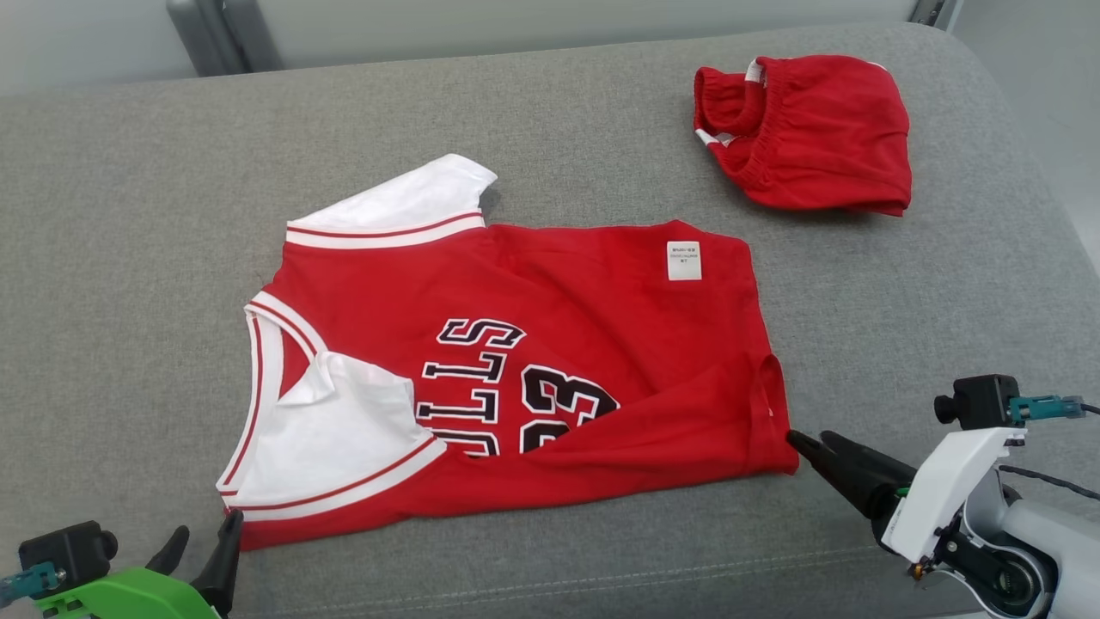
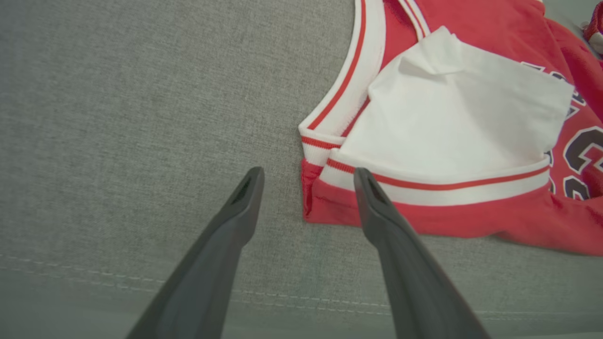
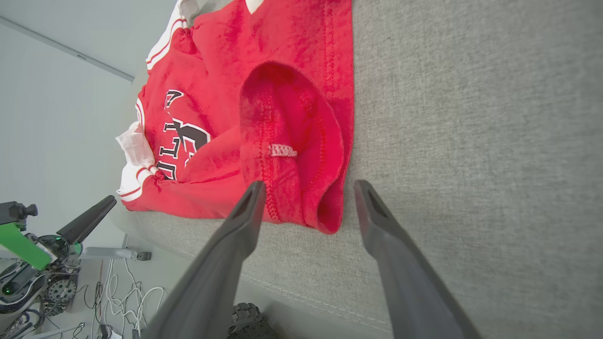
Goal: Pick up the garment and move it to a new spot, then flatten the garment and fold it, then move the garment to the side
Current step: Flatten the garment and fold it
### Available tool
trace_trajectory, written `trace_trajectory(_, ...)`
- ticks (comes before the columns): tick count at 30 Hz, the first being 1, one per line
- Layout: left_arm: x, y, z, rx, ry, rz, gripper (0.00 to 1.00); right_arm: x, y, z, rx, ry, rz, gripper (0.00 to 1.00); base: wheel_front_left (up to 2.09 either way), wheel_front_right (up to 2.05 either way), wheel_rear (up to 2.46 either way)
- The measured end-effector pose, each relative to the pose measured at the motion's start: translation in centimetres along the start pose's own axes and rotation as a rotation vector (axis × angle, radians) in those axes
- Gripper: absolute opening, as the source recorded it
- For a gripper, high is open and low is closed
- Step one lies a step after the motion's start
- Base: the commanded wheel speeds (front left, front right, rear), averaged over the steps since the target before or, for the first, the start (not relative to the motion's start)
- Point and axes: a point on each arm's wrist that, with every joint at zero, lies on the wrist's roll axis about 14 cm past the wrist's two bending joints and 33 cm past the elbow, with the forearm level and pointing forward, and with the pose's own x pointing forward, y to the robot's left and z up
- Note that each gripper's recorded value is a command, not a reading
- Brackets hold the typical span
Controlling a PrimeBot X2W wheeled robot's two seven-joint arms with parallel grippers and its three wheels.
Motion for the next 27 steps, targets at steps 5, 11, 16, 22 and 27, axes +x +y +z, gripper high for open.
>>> trace_trajectory(5, -0.3, 0.5, 1.5, 0.057, -0.028, 0.020, 1.00, -0.6, -1.1, 1.8, -0.028, -0.069, -0.031, 1.00, 0.00, 0.00, 0.00)
trace_trajectory(11, -0.5, -1.1, 5.8, 0.137, -0.176, -0.026, 1.00, -1.0, -0.7, 8.7, -0.139, -0.284, -0.026, 1.00, 0.00, 0.00, 0.00)
trace_trajectory(16, -0.2, -4.1, 9.5, 0.225, -0.287, -0.114, 1.00, -1.0, -0.4, 11.3, -0.173, -0.362, -0.036, 1.00, 0.00, 0.00, 0.00)
trace_trajectory(22, 1.0, -6.7, 11.5, 0.278, -0.323, -0.200, 1.00, 0.9, 0.5, 11.4, -0.130, -0.387, -0.035, 1.00, 0.00, 0.00, 0.00)
trace_trajectory(27, 2.4, -8.9, 13.3, 0.290, -0.337, -0.268, 1.00, 1.9, 0.1, 13.1, -0.114, -0.432, -0.072, 1.00, 0.00, 0.00, 0.00)
